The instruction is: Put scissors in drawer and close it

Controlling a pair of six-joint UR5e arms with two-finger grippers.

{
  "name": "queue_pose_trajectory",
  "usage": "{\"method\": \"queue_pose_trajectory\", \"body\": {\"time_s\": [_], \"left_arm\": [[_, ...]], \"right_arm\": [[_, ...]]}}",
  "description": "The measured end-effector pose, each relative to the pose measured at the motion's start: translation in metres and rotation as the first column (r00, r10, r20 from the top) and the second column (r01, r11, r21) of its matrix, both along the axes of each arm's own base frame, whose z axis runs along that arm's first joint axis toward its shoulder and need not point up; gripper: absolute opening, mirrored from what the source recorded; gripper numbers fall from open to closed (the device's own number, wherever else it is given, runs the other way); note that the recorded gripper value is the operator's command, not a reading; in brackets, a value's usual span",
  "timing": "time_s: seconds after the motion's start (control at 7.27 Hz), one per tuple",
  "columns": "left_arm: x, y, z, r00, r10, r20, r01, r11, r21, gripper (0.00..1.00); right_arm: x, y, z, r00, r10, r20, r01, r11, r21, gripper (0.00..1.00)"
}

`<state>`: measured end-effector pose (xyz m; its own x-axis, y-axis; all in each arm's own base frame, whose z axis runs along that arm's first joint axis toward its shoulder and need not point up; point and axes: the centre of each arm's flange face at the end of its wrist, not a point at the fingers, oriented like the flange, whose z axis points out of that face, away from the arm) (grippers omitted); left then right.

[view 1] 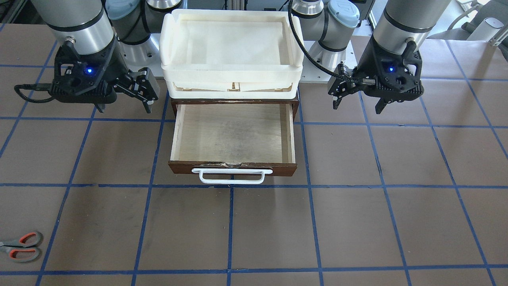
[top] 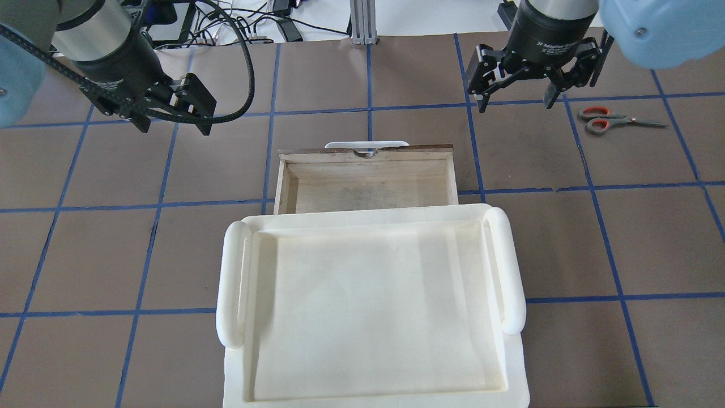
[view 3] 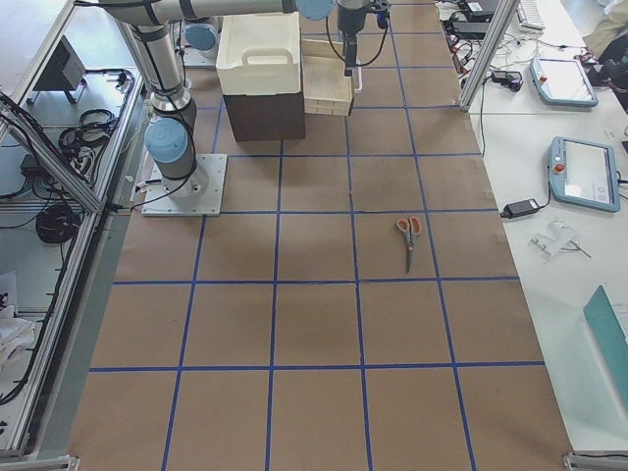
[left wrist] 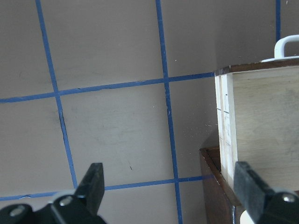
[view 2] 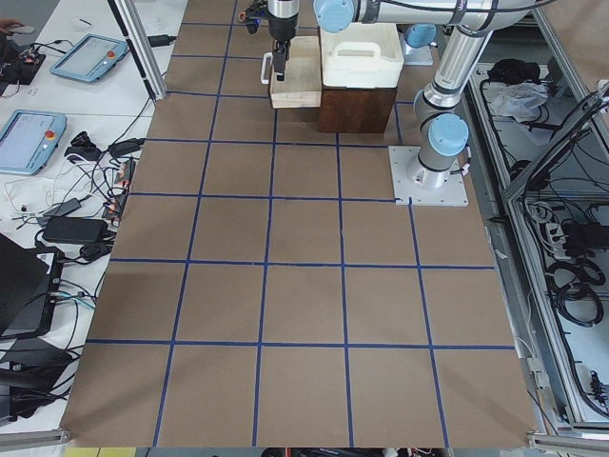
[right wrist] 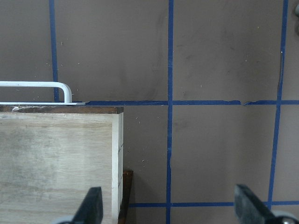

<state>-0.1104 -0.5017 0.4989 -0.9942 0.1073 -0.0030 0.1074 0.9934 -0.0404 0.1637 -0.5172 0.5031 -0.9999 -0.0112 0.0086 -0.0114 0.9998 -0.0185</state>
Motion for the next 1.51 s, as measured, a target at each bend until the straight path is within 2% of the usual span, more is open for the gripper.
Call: {"method": "queue_pose_trajectory", "body": {"time_s": [0.55, 0.83, 0.96, 1.1, 1.24, 1.38, 1.51], "left_arm": [[0.000, 0.000, 0.000, 1.000, 0.000, -0.001, 0.000, 1.000, 0.000, 1.00], [0.000, 0.000, 0.000, 1.000, -0.001, 0.000, 0.001, 1.000, 0.000, 1.00], [0.001, 0.000, 0.000, 1.000, 0.000, 0.000, 0.000, 1.000, -0.001, 1.00], [0.001, 0.000, 0.000, 1.000, -0.001, 0.000, 0.001, 1.000, -0.001, 1.00], [0.000, 0.000, 0.000, 1.000, 0.001, 0.000, -0.001, 1.000, 0.000, 1.00], [0.000, 0.000, -0.001, 1.000, 0.002, -0.001, -0.002, 1.000, 0.002, 1.00], [0.000, 0.000, -0.002, 1.000, 0.003, -0.001, -0.003, 1.000, 0.003, 1.00]], "right_arm": [[-0.001, 0.000, -0.005, 1.000, 0.008, 0.001, -0.008, 1.000, 0.009, 1.00], [-0.020, -0.010, -0.008, 0.996, 0.090, -0.007, -0.090, 0.996, 0.003, 1.00], [-0.049, -0.018, -0.008, 0.986, 0.165, -0.008, -0.165, 0.986, 0.002, 1.00], [-0.088, -0.026, -0.010, 0.959, 0.285, -0.008, -0.285, 0.959, 0.004, 1.00], [-0.127, -0.033, -0.014, 0.911, 0.412, -0.008, -0.412, 0.911, 0.010, 1.00], [-0.163, -0.045, -0.024, 0.846, 0.533, -0.013, -0.533, 0.846, 0.009, 1.00], [-0.200, -0.062, -0.040, 0.767, 0.641, -0.036, -0.642, 0.767, 0.000, 1.00]]}}
